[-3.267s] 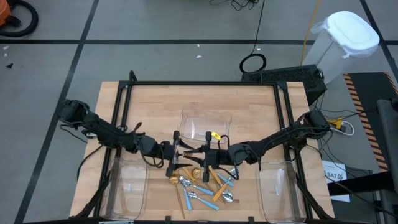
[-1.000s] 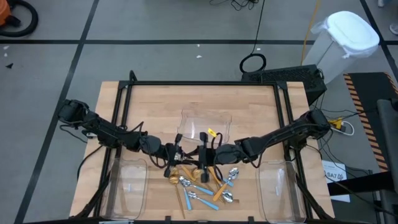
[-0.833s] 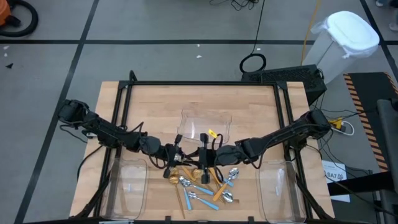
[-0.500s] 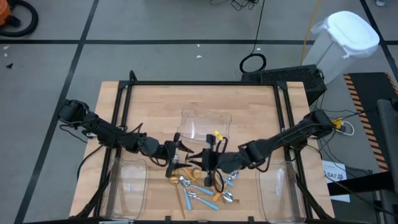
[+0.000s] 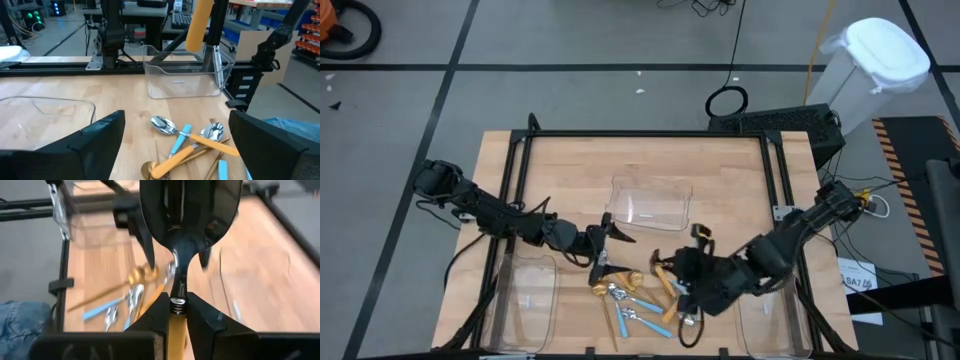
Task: Sort silverware by color (type)
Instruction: Put the yellow spoon into the bottom right transparent bin
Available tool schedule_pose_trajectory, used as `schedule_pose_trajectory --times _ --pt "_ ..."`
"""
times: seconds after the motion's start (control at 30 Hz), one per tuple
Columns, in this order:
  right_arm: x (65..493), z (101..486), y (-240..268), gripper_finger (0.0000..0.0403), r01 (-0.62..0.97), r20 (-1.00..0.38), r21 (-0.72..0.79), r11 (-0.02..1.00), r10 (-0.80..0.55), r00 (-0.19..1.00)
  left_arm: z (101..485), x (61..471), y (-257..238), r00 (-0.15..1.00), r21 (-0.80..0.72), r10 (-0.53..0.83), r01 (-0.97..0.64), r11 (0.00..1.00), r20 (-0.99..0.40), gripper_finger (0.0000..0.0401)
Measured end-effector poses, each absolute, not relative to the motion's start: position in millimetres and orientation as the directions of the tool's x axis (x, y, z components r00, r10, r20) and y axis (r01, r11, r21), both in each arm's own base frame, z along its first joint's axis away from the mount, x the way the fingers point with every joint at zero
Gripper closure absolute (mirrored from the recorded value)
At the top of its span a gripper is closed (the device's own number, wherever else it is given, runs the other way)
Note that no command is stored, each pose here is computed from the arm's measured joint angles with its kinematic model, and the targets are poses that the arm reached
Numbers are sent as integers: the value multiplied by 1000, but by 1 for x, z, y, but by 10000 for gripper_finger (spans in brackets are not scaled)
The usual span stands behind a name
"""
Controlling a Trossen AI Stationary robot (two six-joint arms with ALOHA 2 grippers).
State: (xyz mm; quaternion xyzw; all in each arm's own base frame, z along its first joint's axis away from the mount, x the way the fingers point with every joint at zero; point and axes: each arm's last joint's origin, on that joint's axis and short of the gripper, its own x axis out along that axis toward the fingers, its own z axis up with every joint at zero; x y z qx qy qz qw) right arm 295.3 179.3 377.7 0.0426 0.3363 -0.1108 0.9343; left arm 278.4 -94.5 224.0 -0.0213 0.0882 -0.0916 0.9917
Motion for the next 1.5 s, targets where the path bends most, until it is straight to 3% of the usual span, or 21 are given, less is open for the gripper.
schedule_pose_trajectory --times 0.33,0.73,1.0,1.23,1.5 --pt "258 376 196 363 443 -771 178 879 -155 618 224 280 -95 961 -58 -183 175 983 -208 45" --pt "218 376 209 363 663 -852 296 687 -123 508 224 280 -95 961 -58 -183 175 983 -208 45" --pt "197 372 208 363 800 -924 227 555 -137 357 220 278 -97 946 -60 -205 196 979 -252 45" --pt "193 364 219 363 830 -938 218 514 -126 324 213 276 -96 927 -53 -199 192 980 -319 45" --pt "185 337 234 363 883 -985 86 462 -93 145 210 275 -96 913 -55 -195 188 981 -358 45"
